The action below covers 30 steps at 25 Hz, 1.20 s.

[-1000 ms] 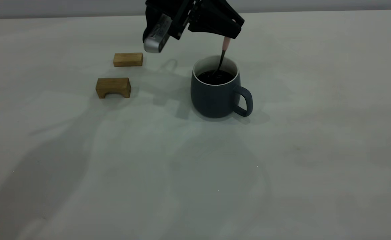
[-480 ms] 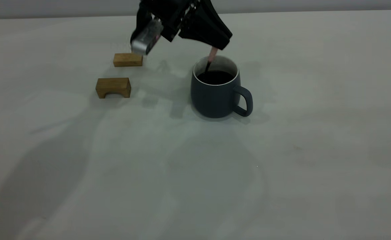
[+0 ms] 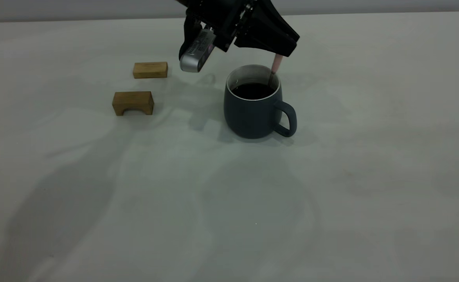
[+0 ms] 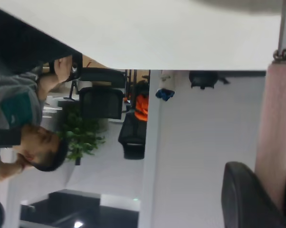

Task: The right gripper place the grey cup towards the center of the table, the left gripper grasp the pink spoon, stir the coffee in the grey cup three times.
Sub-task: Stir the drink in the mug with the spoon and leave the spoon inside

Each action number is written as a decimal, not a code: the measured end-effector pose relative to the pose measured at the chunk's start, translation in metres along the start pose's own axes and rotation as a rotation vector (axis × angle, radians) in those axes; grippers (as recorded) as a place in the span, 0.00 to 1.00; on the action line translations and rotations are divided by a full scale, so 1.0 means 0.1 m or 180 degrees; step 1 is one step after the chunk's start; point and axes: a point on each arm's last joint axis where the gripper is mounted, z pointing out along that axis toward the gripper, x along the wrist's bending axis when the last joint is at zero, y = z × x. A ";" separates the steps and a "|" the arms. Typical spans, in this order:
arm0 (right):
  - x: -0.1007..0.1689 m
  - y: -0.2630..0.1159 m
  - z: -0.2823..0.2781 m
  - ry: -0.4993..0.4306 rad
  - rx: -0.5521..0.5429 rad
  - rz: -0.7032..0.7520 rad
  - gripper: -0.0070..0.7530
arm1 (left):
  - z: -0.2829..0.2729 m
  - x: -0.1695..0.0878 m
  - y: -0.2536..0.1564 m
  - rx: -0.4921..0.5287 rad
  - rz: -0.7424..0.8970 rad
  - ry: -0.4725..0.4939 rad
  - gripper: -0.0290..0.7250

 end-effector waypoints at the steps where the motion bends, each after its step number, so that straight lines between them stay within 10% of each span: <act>1: 0.00 0.00 0.00 0.0000 0.0000 0.0000 0.32 | 0.00 0.01 0.01 -0.0050 -0.0090 0.0017 0.24; 10: 0.00 0.00 0.00 0.0003 0.0000 0.0002 0.32 | -0.18 -0.02 -0.07 -0.0760 0.0152 0.0059 0.24; 24: 0.00 0.00 0.00 0.0003 0.0000 0.0002 0.32 | -0.06 -0.03 -0.14 -0.0502 0.0708 0.0091 0.25; 30: 0.00 0.00 0.00 0.0006 0.0000 0.0003 0.32 | -0.07 -0.05 -0.18 -0.0582 0.0816 0.0092 0.57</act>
